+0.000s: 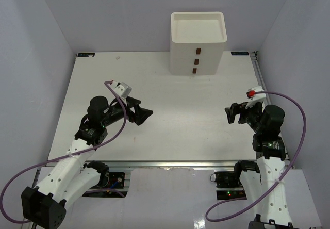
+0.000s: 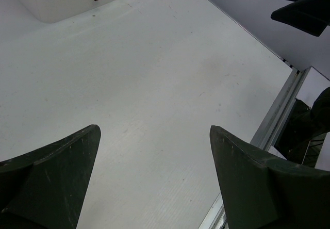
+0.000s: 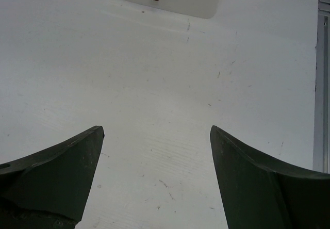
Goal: Organize the makeup
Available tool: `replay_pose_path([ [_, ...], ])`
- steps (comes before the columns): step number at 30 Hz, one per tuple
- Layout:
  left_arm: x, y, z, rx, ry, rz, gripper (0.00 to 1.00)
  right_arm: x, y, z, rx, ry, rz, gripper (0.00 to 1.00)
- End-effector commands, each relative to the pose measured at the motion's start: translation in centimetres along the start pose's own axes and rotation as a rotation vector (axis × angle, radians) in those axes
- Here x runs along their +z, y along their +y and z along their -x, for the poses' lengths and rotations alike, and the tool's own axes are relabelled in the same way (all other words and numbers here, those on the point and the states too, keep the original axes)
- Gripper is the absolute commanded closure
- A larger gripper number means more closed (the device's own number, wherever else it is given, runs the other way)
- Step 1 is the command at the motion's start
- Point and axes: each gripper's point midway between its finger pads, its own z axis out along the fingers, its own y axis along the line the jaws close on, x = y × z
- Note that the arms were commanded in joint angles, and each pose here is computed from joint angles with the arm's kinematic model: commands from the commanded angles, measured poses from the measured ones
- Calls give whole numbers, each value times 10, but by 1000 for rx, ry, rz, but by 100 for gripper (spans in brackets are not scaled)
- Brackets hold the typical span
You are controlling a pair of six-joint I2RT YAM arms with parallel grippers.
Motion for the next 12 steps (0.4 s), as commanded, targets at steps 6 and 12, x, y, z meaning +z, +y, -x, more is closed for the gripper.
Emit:
replay_pose_path([
  [6, 1, -4, 0, 1, -3, -22, 2, 3, -9, -3, 31, -36, -42, 10],
  [12, 2, -3, -2, -5, 5, -18, 2, 3, -8, -4, 27, -39, -38, 10],
])
